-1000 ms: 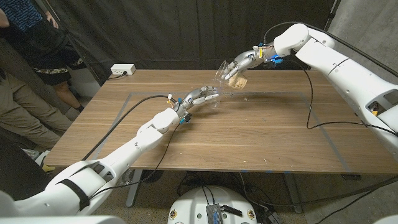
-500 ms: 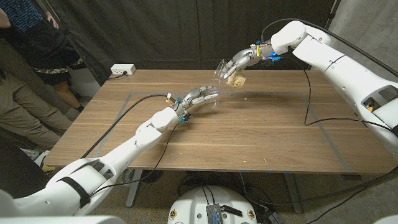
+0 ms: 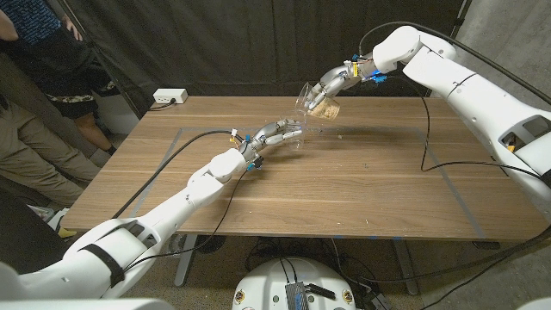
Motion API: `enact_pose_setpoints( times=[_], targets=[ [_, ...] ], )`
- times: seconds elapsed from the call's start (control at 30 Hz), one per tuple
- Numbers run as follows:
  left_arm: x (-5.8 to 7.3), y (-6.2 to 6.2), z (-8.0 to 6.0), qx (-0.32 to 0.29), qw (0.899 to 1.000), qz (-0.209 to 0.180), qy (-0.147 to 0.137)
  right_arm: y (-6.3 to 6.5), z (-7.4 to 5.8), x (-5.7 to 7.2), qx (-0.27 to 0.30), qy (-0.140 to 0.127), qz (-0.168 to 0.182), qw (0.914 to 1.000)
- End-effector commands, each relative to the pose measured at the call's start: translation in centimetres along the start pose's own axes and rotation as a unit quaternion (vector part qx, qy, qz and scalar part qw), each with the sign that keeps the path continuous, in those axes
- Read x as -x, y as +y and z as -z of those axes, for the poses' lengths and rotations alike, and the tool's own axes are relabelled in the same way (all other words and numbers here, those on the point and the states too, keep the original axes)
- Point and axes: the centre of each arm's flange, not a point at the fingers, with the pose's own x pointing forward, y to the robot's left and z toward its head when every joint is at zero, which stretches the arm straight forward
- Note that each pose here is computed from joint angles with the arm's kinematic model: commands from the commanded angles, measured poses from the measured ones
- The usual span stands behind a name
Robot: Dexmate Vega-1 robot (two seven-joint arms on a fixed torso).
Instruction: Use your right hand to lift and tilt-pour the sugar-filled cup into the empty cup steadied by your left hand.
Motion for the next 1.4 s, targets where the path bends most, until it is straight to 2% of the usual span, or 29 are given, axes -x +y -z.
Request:
enact_pose_setpoints(
  times=[0.03,0.63,1.4],
  targets=[
    [0.26,-0.02,-0.05,-0.001,1.0,0.002,-0.001,-0.2,-0.67,-0.15,0.02,0.01,-0.008,0.9997],
    [0.41,-0.03,-0.44,-0.013,1.0,0.007,-0.004,-0.08,-1.49,-0.43,0.068,0.025,-0.018,0.9972],
    [0.64,-0.99,-0.85,-0.017,1.0,0.016,-0.005,0.12,-1.6,-0.07,0.106,0.038,-0.028,0.9933]
  ],
)
